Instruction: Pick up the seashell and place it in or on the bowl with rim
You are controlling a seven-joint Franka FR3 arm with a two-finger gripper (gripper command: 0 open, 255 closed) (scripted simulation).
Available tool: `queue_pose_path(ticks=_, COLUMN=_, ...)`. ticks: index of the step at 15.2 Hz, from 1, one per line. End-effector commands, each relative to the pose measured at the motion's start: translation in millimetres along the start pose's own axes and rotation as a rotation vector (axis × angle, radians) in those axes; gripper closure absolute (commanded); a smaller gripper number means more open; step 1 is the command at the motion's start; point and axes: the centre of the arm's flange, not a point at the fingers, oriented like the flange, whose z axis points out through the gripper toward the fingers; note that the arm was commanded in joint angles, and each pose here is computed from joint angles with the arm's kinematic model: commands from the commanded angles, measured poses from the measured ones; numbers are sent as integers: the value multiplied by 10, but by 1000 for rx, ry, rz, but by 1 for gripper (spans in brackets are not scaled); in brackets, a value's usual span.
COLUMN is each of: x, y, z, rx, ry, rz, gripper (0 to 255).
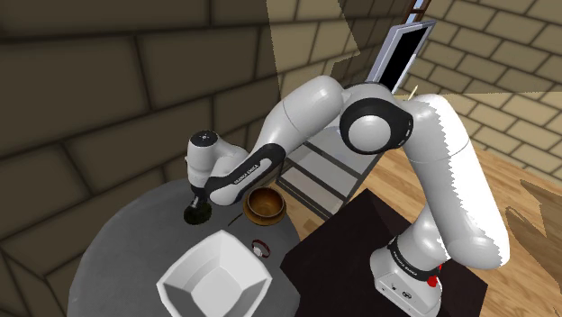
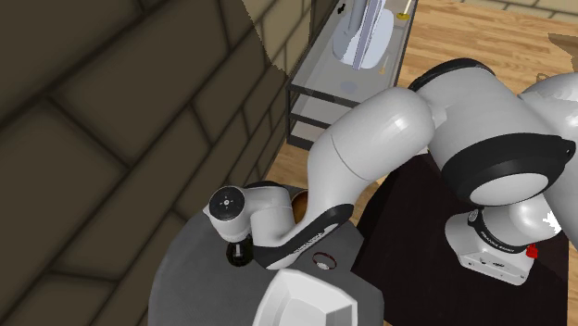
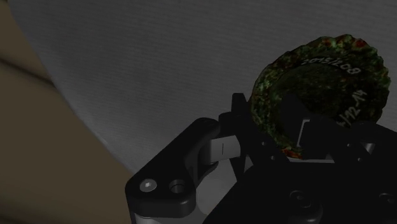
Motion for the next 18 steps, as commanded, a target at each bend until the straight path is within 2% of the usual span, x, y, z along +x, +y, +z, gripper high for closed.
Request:
queue_pose_path(ticks=1, x=-2, y=-1, z=2, rx=0, ry=-1, rz=0, gripper=255)
queue_pose_path(ticks=18, x=78, y=46, z=-837, rx=0, ry=0, rz=0, gripper=255)
